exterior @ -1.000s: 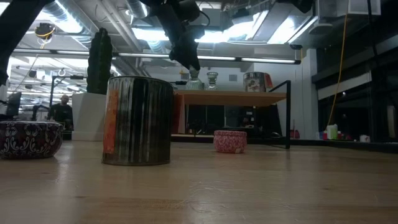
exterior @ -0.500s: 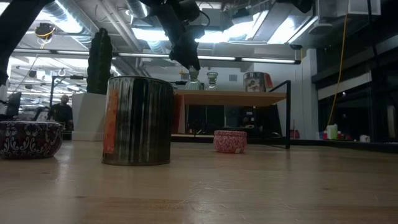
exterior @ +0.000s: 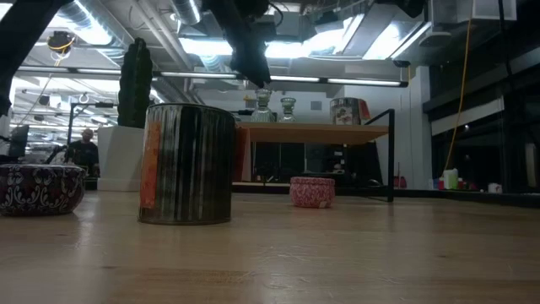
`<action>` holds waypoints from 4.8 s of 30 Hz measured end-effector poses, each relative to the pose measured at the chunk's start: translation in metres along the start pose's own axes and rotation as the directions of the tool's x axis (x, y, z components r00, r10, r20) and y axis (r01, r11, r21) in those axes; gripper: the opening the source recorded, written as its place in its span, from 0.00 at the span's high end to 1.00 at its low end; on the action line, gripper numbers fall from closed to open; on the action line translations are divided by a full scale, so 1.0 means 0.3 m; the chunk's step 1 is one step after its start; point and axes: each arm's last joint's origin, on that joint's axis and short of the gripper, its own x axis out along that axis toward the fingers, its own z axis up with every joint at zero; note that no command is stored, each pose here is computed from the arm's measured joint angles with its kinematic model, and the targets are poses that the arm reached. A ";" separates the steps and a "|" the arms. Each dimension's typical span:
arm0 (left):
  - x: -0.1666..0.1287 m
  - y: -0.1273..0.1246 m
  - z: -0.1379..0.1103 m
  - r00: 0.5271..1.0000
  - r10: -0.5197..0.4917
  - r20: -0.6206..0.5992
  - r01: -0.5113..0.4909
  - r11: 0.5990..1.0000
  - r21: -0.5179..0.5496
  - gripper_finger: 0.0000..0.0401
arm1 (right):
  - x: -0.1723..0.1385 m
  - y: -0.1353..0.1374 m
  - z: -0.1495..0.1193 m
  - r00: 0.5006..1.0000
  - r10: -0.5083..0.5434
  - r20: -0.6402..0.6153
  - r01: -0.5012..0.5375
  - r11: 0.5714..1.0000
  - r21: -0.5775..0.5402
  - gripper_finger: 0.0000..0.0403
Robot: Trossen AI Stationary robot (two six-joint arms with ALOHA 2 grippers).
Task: Pick & Place candle stick holders
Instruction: Put the top green glass candle holder aligned with the green glass candle holder on the shelf
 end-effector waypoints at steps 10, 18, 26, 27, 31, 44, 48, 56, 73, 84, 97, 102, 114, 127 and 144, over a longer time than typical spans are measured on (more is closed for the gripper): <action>-0.049 -0.010 -0.030 0.992 -0.045 -0.120 0.050 0.998 0.037 0.45 | 0.000 0.000 0.000 1.000 0.000 0.000 0.000 1.000 -0.004 1.00; -0.012 -0.022 -0.061 0.979 -0.109 -0.171 0.118 0.992 0.045 0.64 | 0.000 0.000 0.000 1.000 0.000 0.000 0.000 1.000 -0.005 1.00; 0.060 -0.022 -0.111 0.966 -0.120 -0.231 0.135 0.990 0.049 0.77 | 0.000 0.000 0.000 1.000 0.000 0.000 0.000 1.000 -0.022 1.00; 0.069 -0.022 -0.114 0.966 -0.119 -0.230 0.134 0.990 0.049 0.78 | 0.000 0.000 0.000 1.000 0.000 0.000 0.000 1.000 -0.023 1.00; 0.091 -0.021 -0.115 0.972 -0.106 -0.207 0.120 0.991 0.054 0.83 | 0.000 0.000 0.000 1.000 0.000 0.000 0.000 1.000 -0.022 1.00; 0.106 -0.001 -0.091 0.990 -0.033 -0.136 0.043 0.997 0.068 0.96 | 0.000 0.000 0.000 1.000 0.000 0.000 0.000 1.000 -0.022 1.00; 0.108 -0.001 -0.080 0.994 -0.057 -0.097 0.064 0.996 0.066 0.98 | 0.000 0.000 0.000 1.000 0.000 0.000 0.000 1.000 -0.022 1.00; 0.109 -0.002 -0.062 0.995 -0.096 -0.029 0.098 0.993 0.068 0.99 | 0.000 0.000 0.000 1.000 0.000 0.000 0.000 1.000 -0.022 1.00; 0.107 -0.004 -0.027 0.981 -0.170 0.095 0.163 0.984 0.076 0.99 | 0.000 0.000 0.000 1.000 0.000 0.000 0.000 1.000 -0.022 1.00; 0.107 -0.026 -0.057 0.972 -0.235 0.002 0.235 0.971 0.037 0.99 | 0.000 0.000 0.000 1.000 0.000 0.000 0.000 1.000 -0.022 1.00; 0.073 -0.059 -0.045 0.920 -0.387 0.060 0.384 0.922 0.059 1.00 | 0.000 0.000 0.000 1.000 0.000 0.000 0.000 1.000 -0.022 1.00; 0.071 -0.100 -0.036 0.903 -0.424 0.060 0.414 0.901 0.132 1.00 | 0.000 0.000 0.000 1.000 0.000 0.000 0.000 1.000 -0.022 1.00; 0.102 -0.160 0.011 0.933 -0.338 0.123 0.294 0.914 0.281 1.00 | 0.000 0.000 0.000 1.000 0.000 0.000 0.000 1.000 -0.023 1.00; 0.169 -0.138 0.009 0.959 -0.262 0.109 0.226 0.938 0.263 1.00 | 0.000 0.000 0.000 1.000 0.000 0.000 0.000 1.000 -0.022 1.00; 0.181 -0.131 0.009 0.977 -0.189 0.099 0.156 0.949 0.274 1.00 | 0.000 0.000 0.000 1.000 -0.001 0.000 0.001 1.000 -0.022 1.00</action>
